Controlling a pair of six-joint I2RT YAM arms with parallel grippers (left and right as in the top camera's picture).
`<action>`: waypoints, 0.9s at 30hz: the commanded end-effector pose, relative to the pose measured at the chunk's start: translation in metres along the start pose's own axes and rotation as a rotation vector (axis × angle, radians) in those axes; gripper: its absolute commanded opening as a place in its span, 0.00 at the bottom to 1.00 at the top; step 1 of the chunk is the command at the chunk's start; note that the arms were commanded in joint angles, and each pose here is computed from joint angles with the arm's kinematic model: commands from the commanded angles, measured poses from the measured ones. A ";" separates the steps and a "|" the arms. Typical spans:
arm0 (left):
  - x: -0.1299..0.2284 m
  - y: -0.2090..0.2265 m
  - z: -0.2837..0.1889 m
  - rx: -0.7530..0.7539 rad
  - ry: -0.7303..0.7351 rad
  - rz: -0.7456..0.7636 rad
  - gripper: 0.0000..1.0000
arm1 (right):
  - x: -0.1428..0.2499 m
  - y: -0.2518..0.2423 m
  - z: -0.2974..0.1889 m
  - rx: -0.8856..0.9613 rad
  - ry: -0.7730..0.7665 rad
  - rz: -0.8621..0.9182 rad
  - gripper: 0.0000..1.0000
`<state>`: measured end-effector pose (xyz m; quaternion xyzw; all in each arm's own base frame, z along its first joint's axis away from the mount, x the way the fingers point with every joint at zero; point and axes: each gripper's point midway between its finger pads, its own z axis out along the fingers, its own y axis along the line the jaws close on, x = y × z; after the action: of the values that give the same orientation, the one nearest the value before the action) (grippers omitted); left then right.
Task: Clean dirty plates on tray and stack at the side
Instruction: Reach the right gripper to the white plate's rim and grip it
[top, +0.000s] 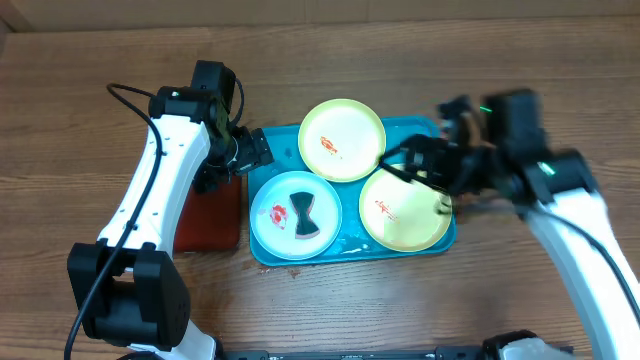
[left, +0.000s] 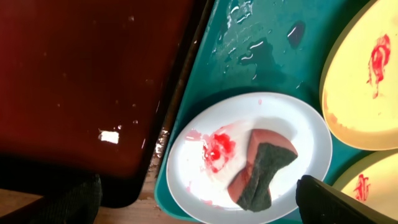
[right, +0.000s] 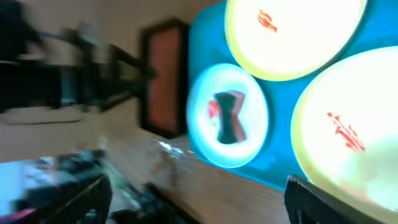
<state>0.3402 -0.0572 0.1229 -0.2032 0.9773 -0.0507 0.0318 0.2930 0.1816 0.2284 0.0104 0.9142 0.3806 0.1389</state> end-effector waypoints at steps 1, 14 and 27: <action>0.001 -0.002 -0.002 0.007 -0.003 0.024 1.00 | -0.026 -0.012 0.022 0.259 -0.018 -0.113 0.93; 0.005 -0.005 -0.002 0.004 0.004 0.035 1.00 | -0.016 -0.028 0.124 0.325 0.121 -0.200 0.58; 0.005 -0.004 -0.002 0.003 0.006 0.036 1.00 | 0.008 -0.060 0.178 0.402 0.211 -0.221 0.46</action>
<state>0.3377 -0.0601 0.1228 -0.1987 0.9784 -0.0494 0.0278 0.3392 0.2691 0.0852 -0.0995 0.9703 0.2024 0.0874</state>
